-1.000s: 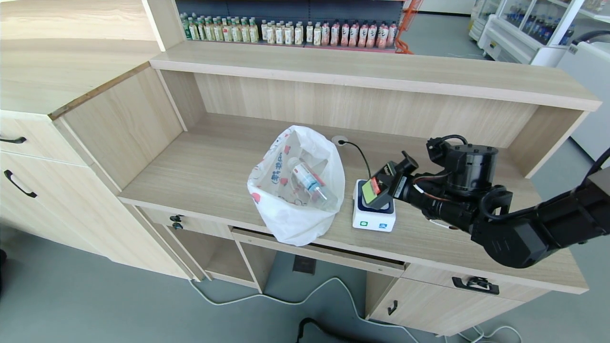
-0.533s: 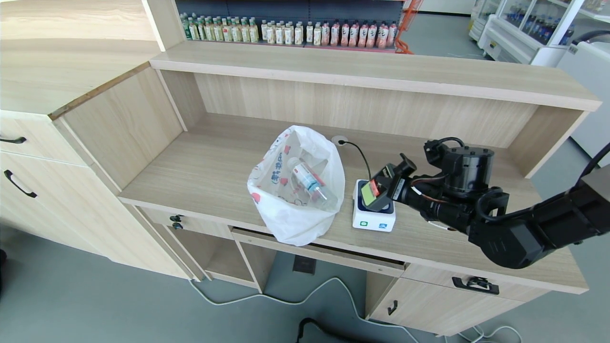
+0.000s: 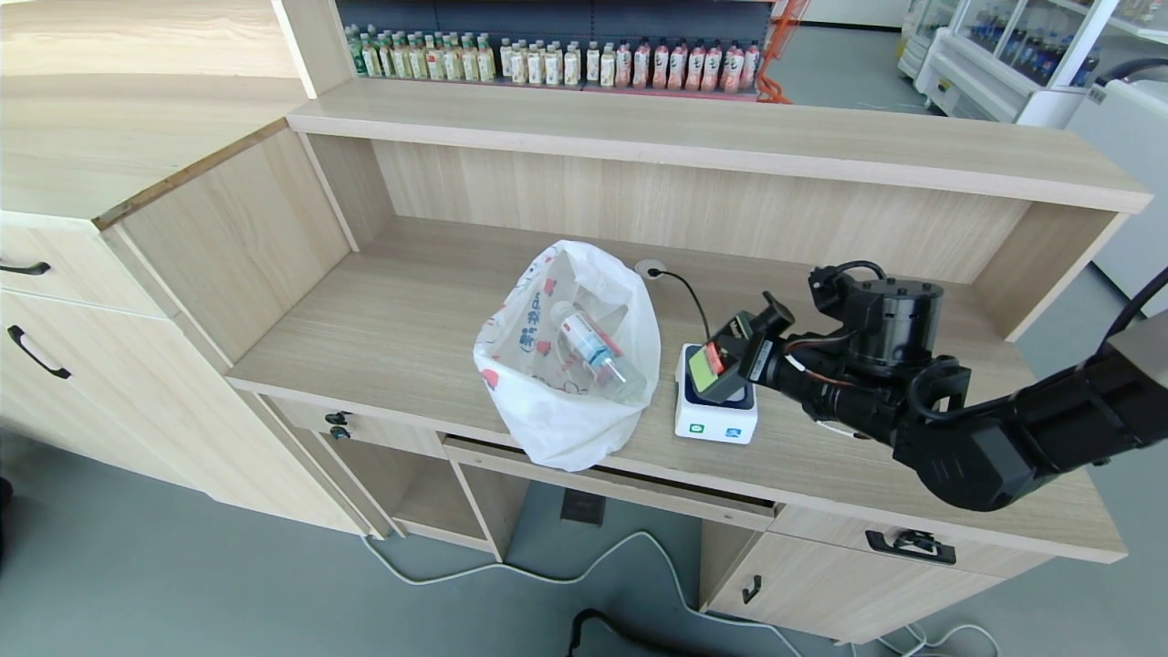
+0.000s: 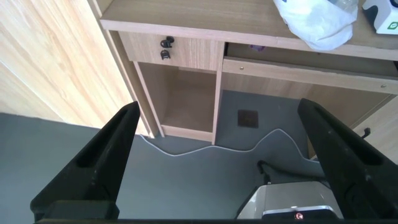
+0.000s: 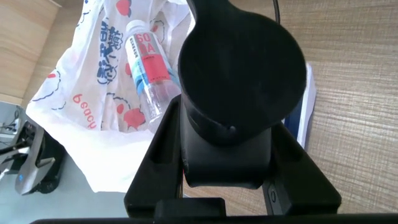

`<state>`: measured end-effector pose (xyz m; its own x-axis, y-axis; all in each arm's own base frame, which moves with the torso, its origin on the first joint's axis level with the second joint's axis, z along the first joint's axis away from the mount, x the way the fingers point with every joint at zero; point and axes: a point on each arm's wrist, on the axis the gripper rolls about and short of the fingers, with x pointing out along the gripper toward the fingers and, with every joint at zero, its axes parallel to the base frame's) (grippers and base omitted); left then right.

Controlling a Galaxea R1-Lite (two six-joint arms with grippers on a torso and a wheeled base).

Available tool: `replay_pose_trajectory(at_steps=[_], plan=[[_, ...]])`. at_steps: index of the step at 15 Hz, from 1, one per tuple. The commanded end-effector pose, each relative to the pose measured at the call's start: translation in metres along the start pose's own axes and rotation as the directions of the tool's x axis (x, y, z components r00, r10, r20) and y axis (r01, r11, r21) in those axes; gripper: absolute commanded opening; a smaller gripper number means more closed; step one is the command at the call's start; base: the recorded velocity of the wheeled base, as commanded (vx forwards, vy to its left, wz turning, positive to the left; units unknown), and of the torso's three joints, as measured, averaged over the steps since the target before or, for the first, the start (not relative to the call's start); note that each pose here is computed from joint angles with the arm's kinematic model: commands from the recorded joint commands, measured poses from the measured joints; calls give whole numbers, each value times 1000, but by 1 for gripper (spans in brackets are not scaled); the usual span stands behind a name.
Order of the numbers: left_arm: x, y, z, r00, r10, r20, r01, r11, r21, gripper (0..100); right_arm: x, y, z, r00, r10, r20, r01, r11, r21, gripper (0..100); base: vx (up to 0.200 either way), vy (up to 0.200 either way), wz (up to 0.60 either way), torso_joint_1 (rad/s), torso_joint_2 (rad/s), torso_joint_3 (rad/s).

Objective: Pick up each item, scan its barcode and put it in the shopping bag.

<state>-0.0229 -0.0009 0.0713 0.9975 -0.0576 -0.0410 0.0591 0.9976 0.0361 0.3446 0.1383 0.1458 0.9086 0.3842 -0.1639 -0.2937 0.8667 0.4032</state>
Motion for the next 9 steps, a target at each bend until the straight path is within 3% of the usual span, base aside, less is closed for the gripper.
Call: replay_pose_trajectory(at_steps=[1,6,7,9], plan=[[0,0,0,1000,1,-2,-1,1000,0,100,3,1,1,1000,10,3,-10,1000,0,0,0,0,0,0,0,0],[0,0,0,1000,1,0,-1,1000,2,100,5,-1,-1,1000,15,-1,-15,1000,1,0,0,0,0,0,0,0],[0,0,0,1000,1,0,-1,1000,2,100,6,0,3,999,15,32,-14,1000,-19,0,0,0,0,0,0,0],[0,0,0,1000,1,0,-1,1000,2,100,-12,2,16,987,-4,158,33,984,-176,0,0,0,0,0,0,0]])
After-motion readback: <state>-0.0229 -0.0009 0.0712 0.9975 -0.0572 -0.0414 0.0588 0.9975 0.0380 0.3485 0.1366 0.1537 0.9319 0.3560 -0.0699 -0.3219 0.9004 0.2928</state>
